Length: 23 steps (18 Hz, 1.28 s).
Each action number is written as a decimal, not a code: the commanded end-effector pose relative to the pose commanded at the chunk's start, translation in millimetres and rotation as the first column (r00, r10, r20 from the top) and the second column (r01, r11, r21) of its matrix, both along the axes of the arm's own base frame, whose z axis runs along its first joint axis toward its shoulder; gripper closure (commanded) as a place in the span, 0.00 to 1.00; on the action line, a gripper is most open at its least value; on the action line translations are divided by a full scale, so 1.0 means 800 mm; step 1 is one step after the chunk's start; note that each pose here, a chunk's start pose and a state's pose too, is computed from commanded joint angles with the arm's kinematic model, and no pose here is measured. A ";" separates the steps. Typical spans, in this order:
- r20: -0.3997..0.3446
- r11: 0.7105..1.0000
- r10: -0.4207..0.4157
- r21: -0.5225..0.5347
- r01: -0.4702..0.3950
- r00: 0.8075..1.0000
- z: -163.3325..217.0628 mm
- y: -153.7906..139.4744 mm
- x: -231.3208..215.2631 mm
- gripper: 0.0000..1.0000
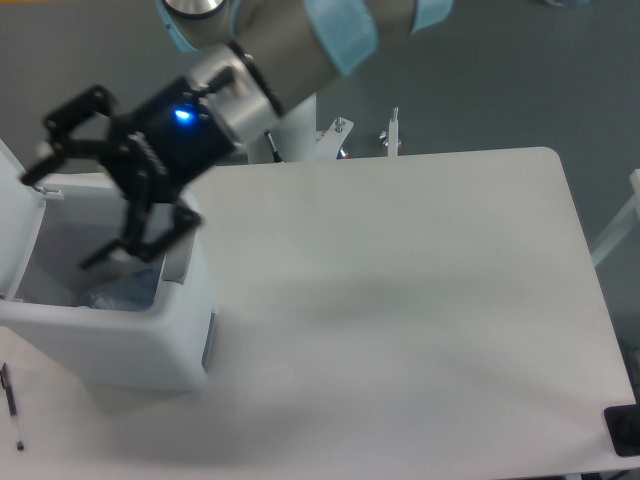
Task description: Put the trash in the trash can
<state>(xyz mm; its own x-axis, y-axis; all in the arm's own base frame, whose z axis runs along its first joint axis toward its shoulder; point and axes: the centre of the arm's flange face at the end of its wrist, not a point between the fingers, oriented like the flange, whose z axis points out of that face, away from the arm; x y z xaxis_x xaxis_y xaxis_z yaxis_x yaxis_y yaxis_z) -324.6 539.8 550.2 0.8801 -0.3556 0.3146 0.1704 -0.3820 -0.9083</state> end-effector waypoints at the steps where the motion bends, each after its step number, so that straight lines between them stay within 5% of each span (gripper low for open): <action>1: 0.008 1.000 0.026 -0.007 -0.026 1.000 -0.008 -0.009 -0.020 0.00; 8: 0.004 0.986 0.167 -0.021 -0.167 0.986 -0.066 -0.070 -0.152 0.00; 14: 0.003 0.964 0.260 -0.066 -0.259 0.966 -0.086 -0.116 -0.201 0.00; 20: -0.105 0.905 0.374 -0.176 -0.387 0.922 -0.099 -0.154 -0.247 0.00; 23: -0.228 0.855 0.399 -0.258 -0.450 0.888 -0.110 -0.161 -0.261 0.00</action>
